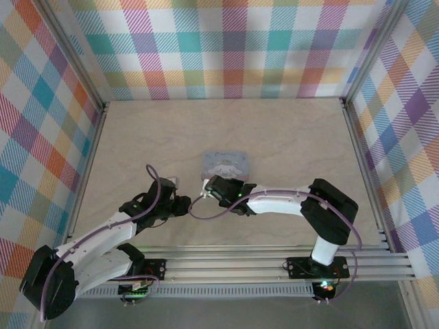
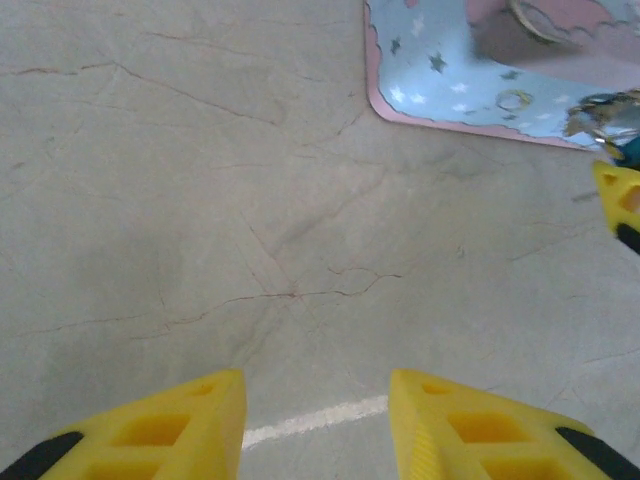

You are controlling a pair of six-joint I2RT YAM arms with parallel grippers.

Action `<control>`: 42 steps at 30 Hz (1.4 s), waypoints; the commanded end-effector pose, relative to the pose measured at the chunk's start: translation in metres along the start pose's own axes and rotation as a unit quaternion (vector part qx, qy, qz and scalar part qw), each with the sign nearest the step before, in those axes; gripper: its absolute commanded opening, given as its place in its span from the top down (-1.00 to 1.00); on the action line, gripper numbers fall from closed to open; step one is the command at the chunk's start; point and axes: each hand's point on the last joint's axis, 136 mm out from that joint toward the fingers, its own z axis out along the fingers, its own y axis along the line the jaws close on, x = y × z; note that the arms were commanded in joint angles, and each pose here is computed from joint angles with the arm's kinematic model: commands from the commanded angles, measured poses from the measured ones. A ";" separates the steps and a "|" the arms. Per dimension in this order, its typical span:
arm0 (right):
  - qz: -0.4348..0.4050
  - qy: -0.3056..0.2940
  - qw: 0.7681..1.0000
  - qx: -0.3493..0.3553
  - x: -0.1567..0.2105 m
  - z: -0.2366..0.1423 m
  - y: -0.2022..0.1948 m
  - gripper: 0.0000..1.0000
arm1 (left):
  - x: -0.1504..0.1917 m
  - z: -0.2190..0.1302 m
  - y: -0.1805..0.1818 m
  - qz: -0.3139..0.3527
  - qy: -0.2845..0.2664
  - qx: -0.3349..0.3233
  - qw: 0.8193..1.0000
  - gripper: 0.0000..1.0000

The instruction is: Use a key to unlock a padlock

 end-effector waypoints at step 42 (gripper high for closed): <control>-0.019 0.045 0.997 -0.068 0.056 0.012 0.024 1.00 | -0.055 0.041 -0.039 -0.033 -0.007 0.110 0.993 0.33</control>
